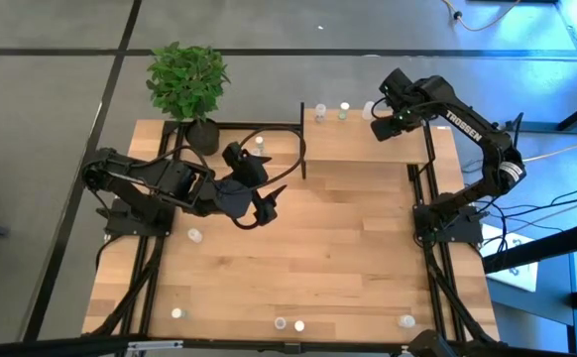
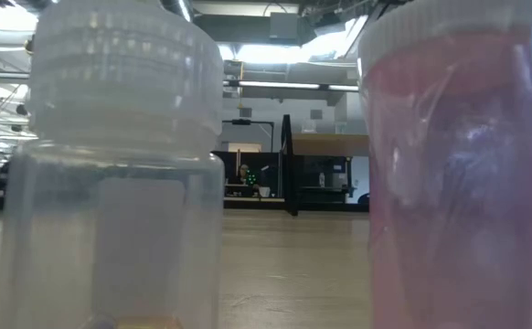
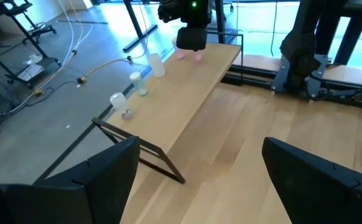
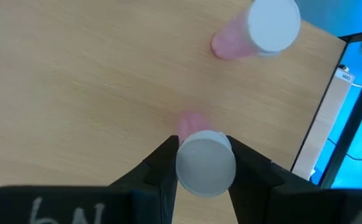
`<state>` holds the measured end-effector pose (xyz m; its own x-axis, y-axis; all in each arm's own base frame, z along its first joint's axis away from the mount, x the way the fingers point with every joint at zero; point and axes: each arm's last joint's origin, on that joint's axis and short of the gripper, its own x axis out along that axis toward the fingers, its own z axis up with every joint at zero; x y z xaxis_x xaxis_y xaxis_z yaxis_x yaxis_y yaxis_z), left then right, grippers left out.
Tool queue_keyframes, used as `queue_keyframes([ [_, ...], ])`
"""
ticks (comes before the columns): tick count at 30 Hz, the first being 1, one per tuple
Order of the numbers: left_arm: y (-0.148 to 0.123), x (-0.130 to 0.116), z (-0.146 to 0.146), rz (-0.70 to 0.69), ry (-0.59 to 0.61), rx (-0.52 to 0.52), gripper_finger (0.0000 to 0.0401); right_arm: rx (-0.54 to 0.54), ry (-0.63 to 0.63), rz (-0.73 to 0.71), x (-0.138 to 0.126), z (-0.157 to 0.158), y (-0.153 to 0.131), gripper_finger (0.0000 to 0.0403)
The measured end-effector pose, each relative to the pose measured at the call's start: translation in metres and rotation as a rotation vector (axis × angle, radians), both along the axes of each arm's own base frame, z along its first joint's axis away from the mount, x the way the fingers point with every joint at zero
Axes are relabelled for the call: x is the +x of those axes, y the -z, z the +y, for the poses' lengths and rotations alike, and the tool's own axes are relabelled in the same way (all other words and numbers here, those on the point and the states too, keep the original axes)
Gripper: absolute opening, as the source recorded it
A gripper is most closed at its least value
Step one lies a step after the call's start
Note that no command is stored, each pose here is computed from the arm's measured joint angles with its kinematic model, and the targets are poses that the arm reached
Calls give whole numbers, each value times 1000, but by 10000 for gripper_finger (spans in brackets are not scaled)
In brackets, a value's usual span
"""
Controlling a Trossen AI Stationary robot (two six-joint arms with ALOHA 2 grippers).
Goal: Pick and place medicine bottles onto shelf by color
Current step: Put the top pink pill bottle aligned with the other pink bottle on the shelf
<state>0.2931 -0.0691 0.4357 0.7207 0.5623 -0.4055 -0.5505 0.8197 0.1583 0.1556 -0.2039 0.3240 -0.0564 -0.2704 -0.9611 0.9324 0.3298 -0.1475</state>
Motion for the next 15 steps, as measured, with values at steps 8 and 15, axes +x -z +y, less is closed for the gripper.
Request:
queue_keyframes([
  [8,0,0,-1,-2,3,-2,334,-20,-19,-53,4,-3,-1,117],
  [15,0,0,-1,-4,2,-5,334,-6,-20,-41,0,1,-3,117],
])
